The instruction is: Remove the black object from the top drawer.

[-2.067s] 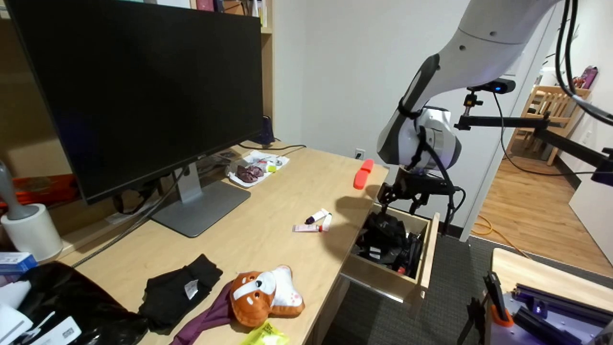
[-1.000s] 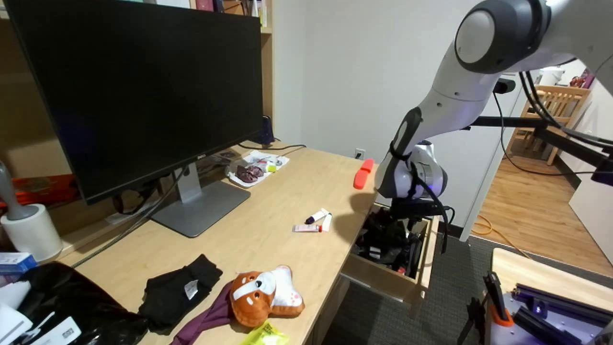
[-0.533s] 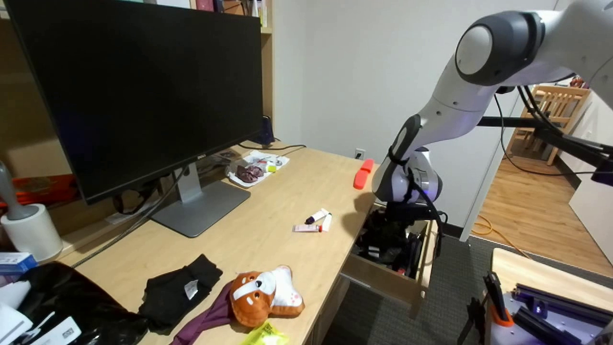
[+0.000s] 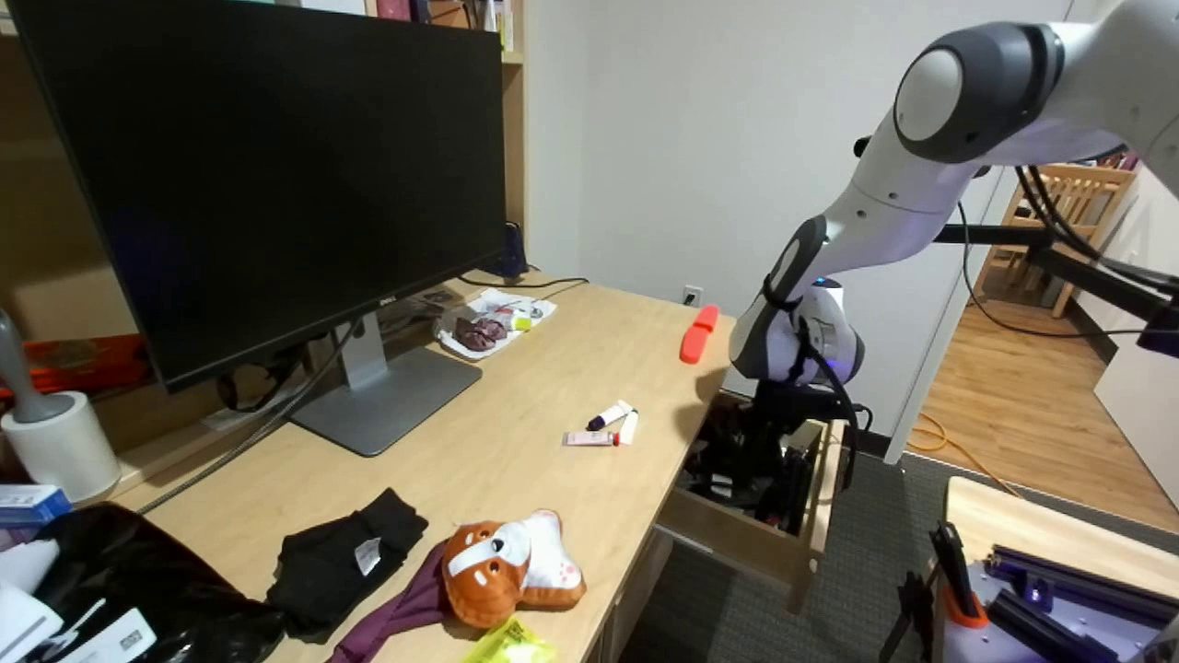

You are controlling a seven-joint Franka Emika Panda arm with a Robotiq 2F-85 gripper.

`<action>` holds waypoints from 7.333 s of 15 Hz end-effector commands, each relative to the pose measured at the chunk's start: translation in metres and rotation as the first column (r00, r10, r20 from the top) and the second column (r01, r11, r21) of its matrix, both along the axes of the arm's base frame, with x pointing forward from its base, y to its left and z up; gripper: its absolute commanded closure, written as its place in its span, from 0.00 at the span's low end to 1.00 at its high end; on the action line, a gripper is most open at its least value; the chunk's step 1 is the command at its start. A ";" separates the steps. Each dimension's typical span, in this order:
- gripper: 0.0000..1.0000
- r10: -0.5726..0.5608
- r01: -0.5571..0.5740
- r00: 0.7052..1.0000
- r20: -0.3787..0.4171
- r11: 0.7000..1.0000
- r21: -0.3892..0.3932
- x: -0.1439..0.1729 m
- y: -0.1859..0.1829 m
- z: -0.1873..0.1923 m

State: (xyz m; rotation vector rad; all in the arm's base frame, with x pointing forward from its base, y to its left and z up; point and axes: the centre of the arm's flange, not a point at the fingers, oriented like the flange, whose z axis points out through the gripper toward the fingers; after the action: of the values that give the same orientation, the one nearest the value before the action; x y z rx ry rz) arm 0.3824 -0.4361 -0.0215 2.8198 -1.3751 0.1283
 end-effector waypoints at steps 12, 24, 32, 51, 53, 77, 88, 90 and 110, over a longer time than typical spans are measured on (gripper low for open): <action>0.91 0.027 -0.040 0.997 0.071 0.981 0.187 -0.026 0.004 0.081; 0.08 0.050 -0.061 0.995 0.082 0.988 0.143 -0.004 0.037 0.031; 0.00 0.020 -0.026 0.991 0.129 0.999 0.046 0.024 0.028 -0.007; 0.91 -0.005 0.000 0.998 0.055 0.996 0.089 0.035 -0.008 -0.039; 0.90 0.001 -0.006 0.999 0.049 0.995 0.097 0.036 -0.009 -0.040; 0.90 0.073 -0.121 0.960 0.271 0.979 0.167 -0.014 0.130 0.162; 0.90 -0.043 0.016 0.961 0.272 0.995 0.101 -0.006 0.072 0.165; 0.90 -0.045 0.014 0.958 0.283 0.994 0.110 -0.002 0.074 0.174; 0.96 -0.034 0.026 0.986 0.163 0.998 0.052 -0.016 0.065 0.121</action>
State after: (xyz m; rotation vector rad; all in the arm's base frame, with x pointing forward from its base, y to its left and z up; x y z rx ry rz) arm 0.3605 -0.3693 0.1056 2.9138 -1.4604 0.3400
